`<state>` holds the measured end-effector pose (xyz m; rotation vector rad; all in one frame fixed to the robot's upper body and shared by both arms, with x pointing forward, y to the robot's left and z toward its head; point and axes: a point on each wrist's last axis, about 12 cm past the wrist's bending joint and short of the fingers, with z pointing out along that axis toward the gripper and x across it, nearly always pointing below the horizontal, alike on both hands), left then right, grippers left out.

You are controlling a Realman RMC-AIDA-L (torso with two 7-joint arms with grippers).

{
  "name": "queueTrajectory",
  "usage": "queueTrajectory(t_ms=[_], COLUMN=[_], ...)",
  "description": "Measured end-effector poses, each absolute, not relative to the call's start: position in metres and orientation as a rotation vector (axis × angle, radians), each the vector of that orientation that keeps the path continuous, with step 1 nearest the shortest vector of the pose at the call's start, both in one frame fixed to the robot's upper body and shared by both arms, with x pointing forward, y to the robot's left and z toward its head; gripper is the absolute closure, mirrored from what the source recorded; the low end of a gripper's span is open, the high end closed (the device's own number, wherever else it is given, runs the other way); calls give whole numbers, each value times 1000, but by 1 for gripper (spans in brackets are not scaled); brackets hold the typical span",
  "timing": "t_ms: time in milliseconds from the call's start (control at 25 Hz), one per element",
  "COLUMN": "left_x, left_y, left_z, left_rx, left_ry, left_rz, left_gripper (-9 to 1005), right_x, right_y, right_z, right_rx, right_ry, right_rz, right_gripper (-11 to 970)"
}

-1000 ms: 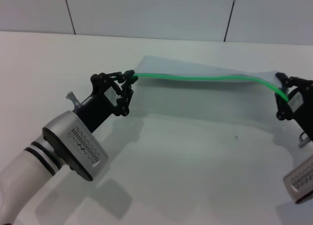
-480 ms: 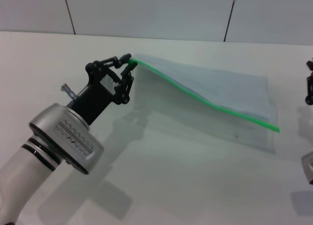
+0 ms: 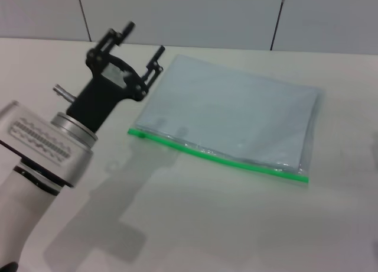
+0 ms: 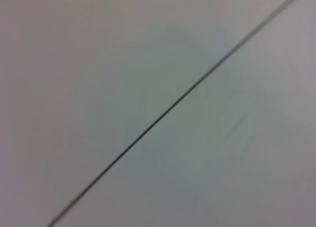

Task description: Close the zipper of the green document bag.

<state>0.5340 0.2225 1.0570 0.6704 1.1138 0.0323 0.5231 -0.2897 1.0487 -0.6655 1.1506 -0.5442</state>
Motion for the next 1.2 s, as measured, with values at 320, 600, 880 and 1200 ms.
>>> queueTrajectory(t_ms=[320, 600, 880, 1200], left_x=[534, 534, 534, 536], left_y=[246, 274, 279, 276], left_z=[1065, 1070, 1070, 1069], left_rx=[363, 144, 102, 104], left_ry=[1151, 1165, 1167, 1175], left_rz=[-99, -276, -292, -295], left_gripper=[256, 157, 137, 137], right_x=[513, 512, 513, 514], right_y=[-291, -287, -280, -275], right_z=[1060, 1062, 1062, 1063], right_rx=[-403, -314, -357, -373], right_ry=[1123, 1132, 1128, 1122], right_rz=[-208, 6, 38, 55], right_gripper=[303, 107, 62, 73])
